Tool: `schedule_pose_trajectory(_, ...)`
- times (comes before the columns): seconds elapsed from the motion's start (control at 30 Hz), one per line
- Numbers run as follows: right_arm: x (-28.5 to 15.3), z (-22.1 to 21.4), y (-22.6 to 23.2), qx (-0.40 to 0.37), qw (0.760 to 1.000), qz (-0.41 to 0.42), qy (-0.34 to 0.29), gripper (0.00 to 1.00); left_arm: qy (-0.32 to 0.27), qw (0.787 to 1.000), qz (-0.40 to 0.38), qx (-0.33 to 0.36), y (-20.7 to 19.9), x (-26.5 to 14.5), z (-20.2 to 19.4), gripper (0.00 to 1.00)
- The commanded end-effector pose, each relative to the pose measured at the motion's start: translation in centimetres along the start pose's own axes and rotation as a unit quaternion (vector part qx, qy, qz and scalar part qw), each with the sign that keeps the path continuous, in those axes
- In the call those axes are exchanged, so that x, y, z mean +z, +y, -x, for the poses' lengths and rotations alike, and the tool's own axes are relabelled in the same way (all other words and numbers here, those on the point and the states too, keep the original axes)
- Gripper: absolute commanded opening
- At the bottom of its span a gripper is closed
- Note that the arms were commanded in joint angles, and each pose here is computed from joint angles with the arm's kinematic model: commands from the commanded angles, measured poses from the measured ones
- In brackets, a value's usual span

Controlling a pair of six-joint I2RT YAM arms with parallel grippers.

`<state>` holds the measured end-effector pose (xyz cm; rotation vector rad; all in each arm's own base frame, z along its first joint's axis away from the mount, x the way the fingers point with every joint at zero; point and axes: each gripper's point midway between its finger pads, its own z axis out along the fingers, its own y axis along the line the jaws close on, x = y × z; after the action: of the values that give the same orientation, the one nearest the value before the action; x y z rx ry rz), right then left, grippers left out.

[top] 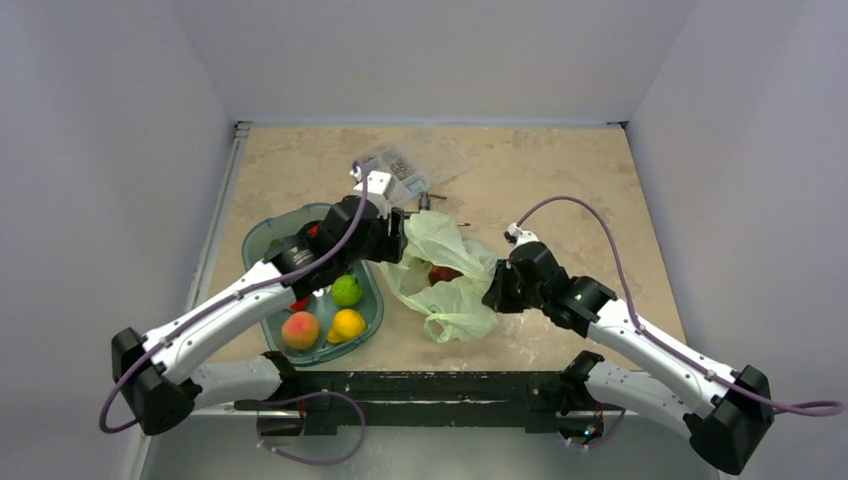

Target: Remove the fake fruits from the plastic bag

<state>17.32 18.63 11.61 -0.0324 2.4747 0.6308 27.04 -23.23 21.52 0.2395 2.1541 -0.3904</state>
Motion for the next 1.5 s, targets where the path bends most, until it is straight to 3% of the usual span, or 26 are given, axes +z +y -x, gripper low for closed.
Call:
schedule_pose_trajectory(0.0,-0.9,3.3,2.6,-0.037,0.998,0.034,-0.037,0.02,0.02,0.997,-0.075,0.006,-0.8,-5.0,-0.9,0.67)
schedule_pose_trajectory(0.1,-0.9,4.0,3.0,-0.054,0.997,0.033,-0.041,0.07,0.014,0.994,-0.107,0.004,-0.6,-8.1,-1.4,0.91)
schedule_pose_trajectory(0.17,-1.0,4.2,3.4,-0.063,0.996,0.041,-0.041,0.12,0.009,0.989,-0.149,0.001,-1.2,-10.0,-1.9,0.99)
schedule_pose_trajectory(0.27,-1.1,4.4,3.6,-0.071,0.995,0.048,-0.046,0.28,0.01,0.981,-0.192,-0.021,-1.9,-11.5,-3.2,1.0)
schedule_pose_trajectory(0.4,-1.3,4.4,3.6,-0.069,0.995,0.05,-0.049,0.73,0.019,0.986,-0.145,-0.078,-0.5,-9.5,-5.0,1.0)
schedule_pose_trajectory(0.53,-0.9,4.1,3.7,-0.053,0.996,0.053,-0.049,0.93,-0.003,0.989,-0.116,-0.097,-0.4,-7.0,-4.1,1.0)
schedule_pose_trajectory(0.67,-0.4,3.8,4.6,-0.029,0.995,0.082,-0.052,0.99,-0.031,0.992,-0.111,-0.055,-1.3,-4.9,-1.6,1.0)
schedule_pose_trajectory(0.87,1.2,4.3,4.0,0.009,0.996,0.057,-0.071,0.99,-0.006,0.992,-0.063,0.105,-1.0,-0.6,0.1,1.0)
schedule_pose_trajectory(1.0,2.0,4.6,3.8,0.007,0.996,0.044,-0.074,0.95,0.019,0.982,-0.045,0.183,-0.9,2.7,0.3,1.0)
schedule_pose_trajectory(1.17,3.0,3.7,3.3,-0.001,0.998,0.011,-0.056,0.61,0.079,0.975,-0.05,0.201,-1.4,6.6,-1.3,1.0)
schedule_pose_trajectory(1.2,3.0,3.2,3.1,-0.003,0.999,-0.001,-0.052,0.47,0.082,0.976,-0.04,0.199,-1.2,7.1,-1.3,0.9)
schedule_pose_trajectory(1.27,2.9,2.4,2.0,-0.003,0.998,-0.037,-0.046,0.15,0.074,0.98,-0.023,0.182,-0.7,8.1,-0.7,0.57)
schedule_pose_trajectory(1.3,2.6,2.0,1.2,0.002,0.997,-0.063,-0.043,0.0,0.063,0.984,-0.008,0.166,-0.2,8.5,-0.1,0.33)
schedule_pose_trajectory(1.33,2.1,1.8,0.1,0.007,0.995,-0.095,-0.043,0.0,0.047,0.987,0.019,0.151,0.5,8.8,0.6,0.05)
schedule_pose_trajectory(1.37,1.5,1.7,-1.1,0.013,0.991,-0.127,-0.048,0.0,0.027,0.988,0.058,0.138,1.6,9.0,1.4,0.0)
schedule_pose_trajectory(1.47,-1.0,2.1,-3.6,0.046,0.978,-0.188,-0.082,0.0,-0.036,0.983,0.142,0.107,4.1,8.6,4.0,0.0)
